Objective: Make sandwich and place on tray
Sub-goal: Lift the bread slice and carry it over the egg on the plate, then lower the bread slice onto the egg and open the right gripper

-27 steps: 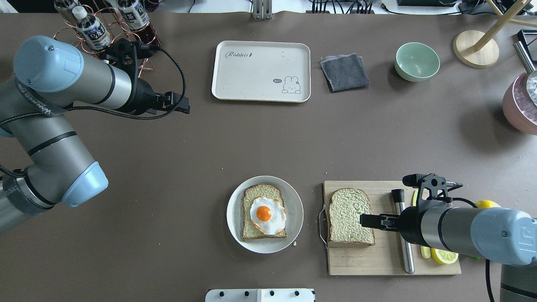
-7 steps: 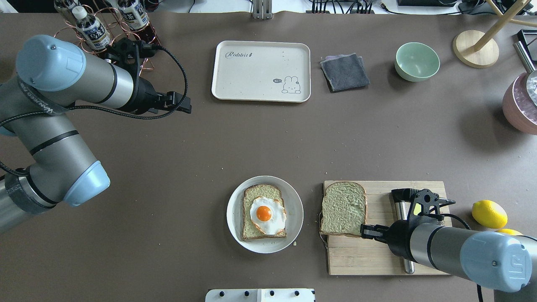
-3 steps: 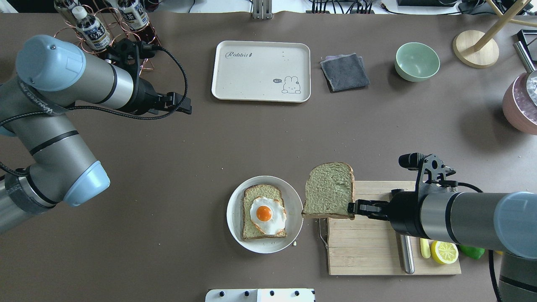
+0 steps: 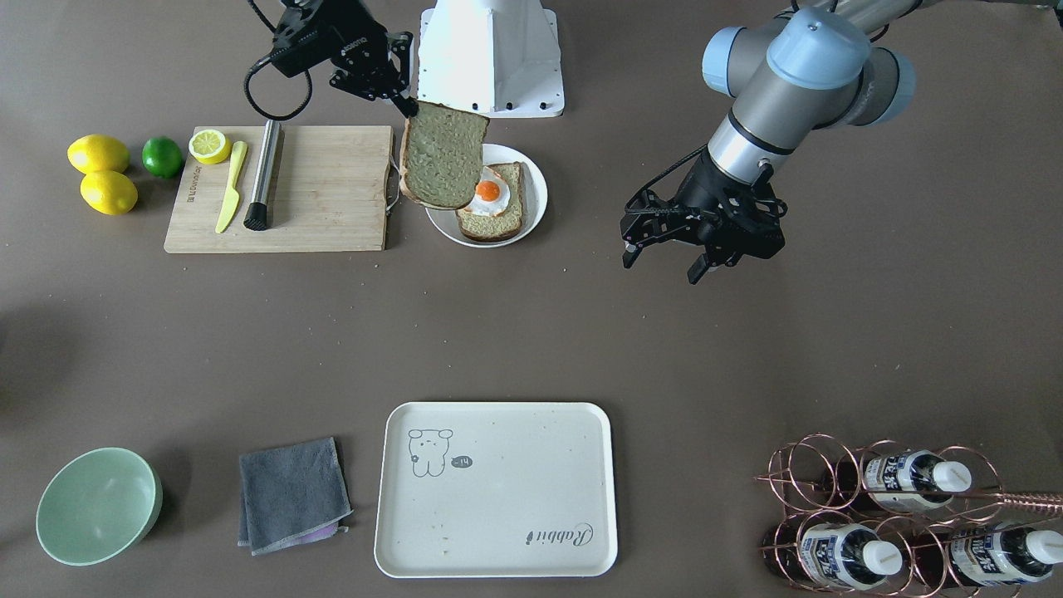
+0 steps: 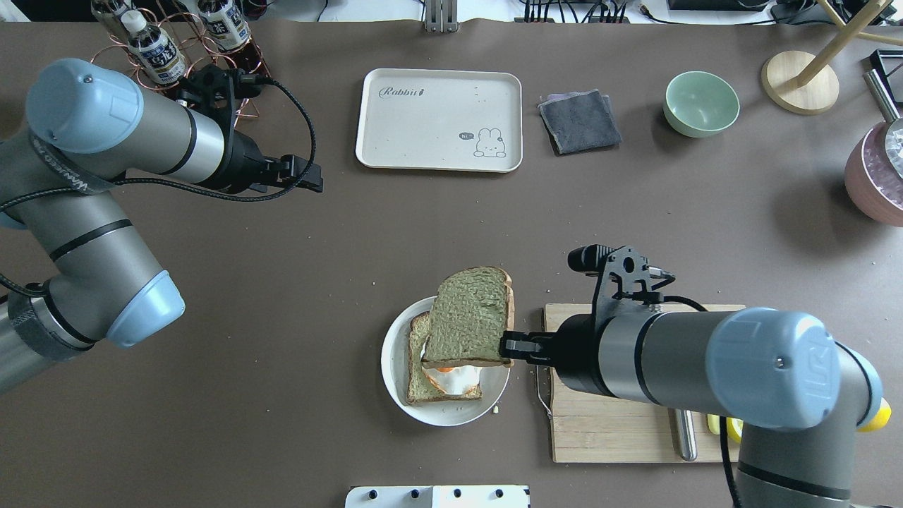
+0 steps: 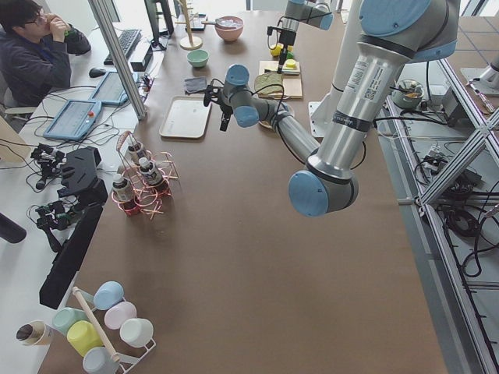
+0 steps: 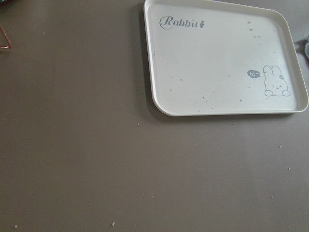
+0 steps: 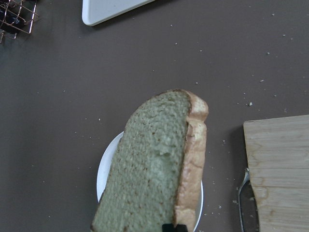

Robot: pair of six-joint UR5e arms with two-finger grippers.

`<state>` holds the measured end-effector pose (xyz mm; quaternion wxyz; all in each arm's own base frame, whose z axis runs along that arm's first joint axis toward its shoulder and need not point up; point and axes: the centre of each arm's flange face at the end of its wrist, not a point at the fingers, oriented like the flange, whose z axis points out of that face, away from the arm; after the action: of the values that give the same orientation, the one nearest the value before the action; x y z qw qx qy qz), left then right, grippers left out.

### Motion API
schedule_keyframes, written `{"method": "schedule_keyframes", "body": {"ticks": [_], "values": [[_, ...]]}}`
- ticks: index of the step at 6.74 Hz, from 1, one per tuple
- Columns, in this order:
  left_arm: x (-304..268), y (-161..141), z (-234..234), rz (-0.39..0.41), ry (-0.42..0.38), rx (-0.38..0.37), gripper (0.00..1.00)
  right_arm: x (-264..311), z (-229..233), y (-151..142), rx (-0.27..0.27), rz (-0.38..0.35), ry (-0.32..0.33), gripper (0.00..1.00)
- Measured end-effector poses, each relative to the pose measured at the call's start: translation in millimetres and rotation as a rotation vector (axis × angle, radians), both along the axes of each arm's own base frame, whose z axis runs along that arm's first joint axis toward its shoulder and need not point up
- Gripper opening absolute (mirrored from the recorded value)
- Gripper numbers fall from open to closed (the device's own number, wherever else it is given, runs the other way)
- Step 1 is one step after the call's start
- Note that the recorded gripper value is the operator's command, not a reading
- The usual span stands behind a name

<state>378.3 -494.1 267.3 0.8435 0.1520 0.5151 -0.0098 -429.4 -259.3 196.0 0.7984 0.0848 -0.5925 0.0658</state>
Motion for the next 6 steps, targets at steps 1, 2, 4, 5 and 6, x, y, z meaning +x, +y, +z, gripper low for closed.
{"method": "schedule_keyframes", "body": {"ticks": [1, 2, 4, 5, 6], "values": [[0, 0, 0, -0.001, 0.001, -0.001, 0.98, -35, -5, 6, 0.044, -0.011, 0.035, 0.00], [-1, 0, 0, -0.004, 0.001, -0.004, 0.98, -60, -1, 11, 0.079, -0.023, 0.069, 0.00], [-1, 0, 0, -0.005, 0.002, -0.005, 0.98, -89, 19, 18, 0.110, -0.039, 0.126, 0.00], [-1, 0, -1, -0.005, 0.003, -0.005, 0.98, -99, 34, 22, 0.119, -0.038, 0.143, 0.00], [-1, 0, -1, -0.005, 0.003, -0.004, 0.98, -106, 49, 24, 0.123, -0.034, 0.162, 0.00]]}}
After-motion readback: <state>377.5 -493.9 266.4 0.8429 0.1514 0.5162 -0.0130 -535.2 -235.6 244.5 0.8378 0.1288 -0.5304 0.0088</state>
